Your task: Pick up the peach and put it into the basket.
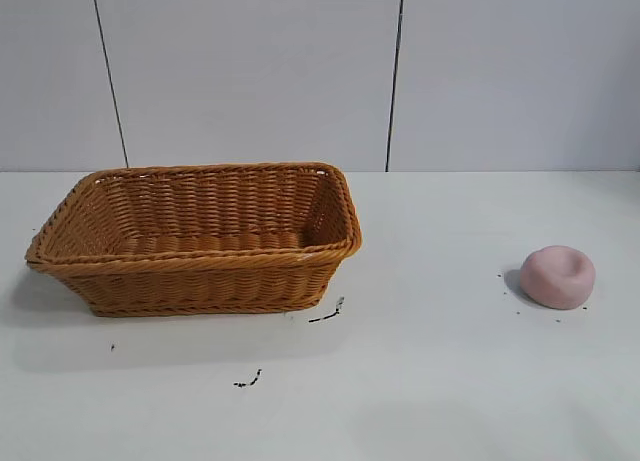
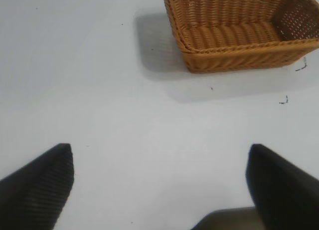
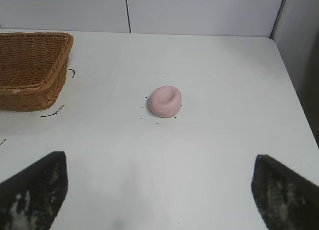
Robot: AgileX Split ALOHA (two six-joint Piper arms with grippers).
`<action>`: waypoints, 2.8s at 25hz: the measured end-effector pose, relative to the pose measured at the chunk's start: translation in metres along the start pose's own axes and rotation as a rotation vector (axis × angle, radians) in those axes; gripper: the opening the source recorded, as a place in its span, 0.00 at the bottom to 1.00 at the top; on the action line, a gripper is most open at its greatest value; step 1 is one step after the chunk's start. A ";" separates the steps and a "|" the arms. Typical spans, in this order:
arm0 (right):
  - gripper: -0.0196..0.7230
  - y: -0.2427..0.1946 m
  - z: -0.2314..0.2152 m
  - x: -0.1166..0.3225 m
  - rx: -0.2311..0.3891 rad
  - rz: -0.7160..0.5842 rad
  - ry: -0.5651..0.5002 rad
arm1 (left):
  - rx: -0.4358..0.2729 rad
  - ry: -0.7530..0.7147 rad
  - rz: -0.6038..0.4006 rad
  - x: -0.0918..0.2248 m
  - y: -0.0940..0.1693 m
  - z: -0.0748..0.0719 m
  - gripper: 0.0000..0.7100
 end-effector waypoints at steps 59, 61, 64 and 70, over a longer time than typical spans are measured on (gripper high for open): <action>0.95 -0.412 0.004 -0.030 0.212 0.945 0.066 | 0.000 0.000 0.000 0.000 0.000 0.000 0.97; 0.95 -0.419 0.002 -0.018 0.214 0.965 0.059 | 0.000 0.000 0.000 0.000 0.000 0.000 0.97; 0.95 -0.428 -0.002 0.005 0.223 1.023 0.049 | 0.000 0.000 0.000 0.000 0.000 0.000 0.97; 0.95 -0.431 -0.003 0.012 0.223 1.038 0.038 | 0.000 0.000 0.000 0.000 0.000 0.000 0.97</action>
Point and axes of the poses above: a point on each arm's last joint axis where the gripper is mounted, y pointing back along that axis away from the gripper, z along the wrist's bending axis when the last joint is at zero, x = y × z, the point moved 3 cm from there along -y, pointing out along that axis toward the gripper, and after that the axes turned 14 degrees about -y, right-handed, at the moved point
